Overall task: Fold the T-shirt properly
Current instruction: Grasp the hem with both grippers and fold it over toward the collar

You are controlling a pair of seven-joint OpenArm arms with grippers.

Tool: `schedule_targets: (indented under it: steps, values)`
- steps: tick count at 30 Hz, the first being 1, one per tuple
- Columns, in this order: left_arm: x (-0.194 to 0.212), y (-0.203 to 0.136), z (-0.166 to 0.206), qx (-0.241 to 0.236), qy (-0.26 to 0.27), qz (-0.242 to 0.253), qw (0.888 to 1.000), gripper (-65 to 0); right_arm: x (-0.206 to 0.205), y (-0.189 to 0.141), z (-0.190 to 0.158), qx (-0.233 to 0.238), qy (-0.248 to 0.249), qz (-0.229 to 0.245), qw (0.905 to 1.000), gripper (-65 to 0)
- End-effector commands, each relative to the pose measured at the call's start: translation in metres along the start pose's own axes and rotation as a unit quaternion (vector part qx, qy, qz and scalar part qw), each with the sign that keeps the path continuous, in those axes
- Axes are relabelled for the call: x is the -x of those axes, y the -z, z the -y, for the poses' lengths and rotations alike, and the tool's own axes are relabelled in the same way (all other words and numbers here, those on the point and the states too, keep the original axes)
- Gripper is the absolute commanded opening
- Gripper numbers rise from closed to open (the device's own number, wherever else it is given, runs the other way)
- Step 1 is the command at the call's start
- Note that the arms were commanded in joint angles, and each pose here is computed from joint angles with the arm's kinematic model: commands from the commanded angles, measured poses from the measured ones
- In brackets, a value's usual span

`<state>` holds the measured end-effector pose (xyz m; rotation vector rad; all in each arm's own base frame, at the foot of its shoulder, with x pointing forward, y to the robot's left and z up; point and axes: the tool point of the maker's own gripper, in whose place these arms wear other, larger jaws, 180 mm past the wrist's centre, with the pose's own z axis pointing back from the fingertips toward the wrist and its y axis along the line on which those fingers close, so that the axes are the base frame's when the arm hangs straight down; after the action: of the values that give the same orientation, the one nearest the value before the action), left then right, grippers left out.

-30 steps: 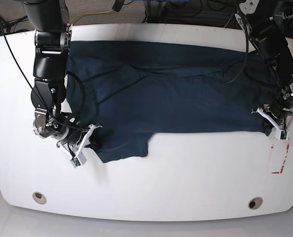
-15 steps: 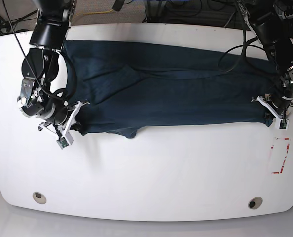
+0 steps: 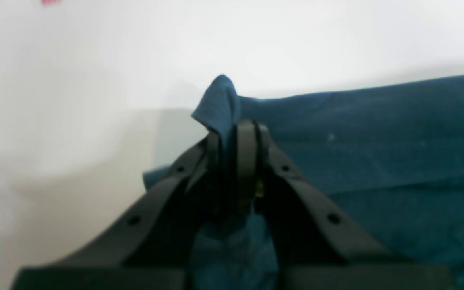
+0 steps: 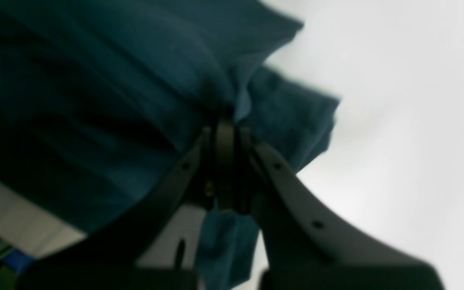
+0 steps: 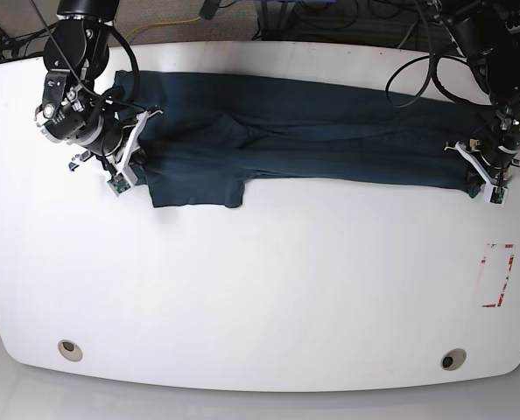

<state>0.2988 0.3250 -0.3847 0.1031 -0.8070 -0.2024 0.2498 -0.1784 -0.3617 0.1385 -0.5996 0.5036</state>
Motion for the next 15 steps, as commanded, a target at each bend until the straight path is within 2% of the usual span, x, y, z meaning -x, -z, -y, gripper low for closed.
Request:
schedule_targets:
  steps: [1, 6, 13, 14, 15]
  values:
    - [-0.007, -0.006, -0.011, -0.011, 0.008, 0.006, 1.000, -65.0, -0.007, -0.006, -0.006, -0.011, 0.006, 0.026, 0.9996, -65.0]
    - [0.003, -0.012, -0.011, -0.016, 0.019, -0.016, 1.000, -65.0, 0.012, -0.010, -0.007, -0.017, 0.040, 0.020, 0.9988, -65.0]
    - [0.010, -0.016, -0.012, -0.020, 0.027, -0.038, 0.999, -65.0, 0.030, -0.010, -0.013, -0.021, 0.047, -0.002, 0.9987, -64.4]
    - [0.012, -0.018, -0.016, -0.023, 0.029, -0.044, 0.998, -62.8, 0.034, -0.010, -0.015, -0.022, 0.049, -0.006, 0.9985, -64.4]
    - [0.014, -0.019, -0.020, -0.025, 0.031, -0.053, 0.998, -57.8, 0.037, -0.010, -0.016, -0.023, 0.051, -0.010, 0.9984, -64.4]
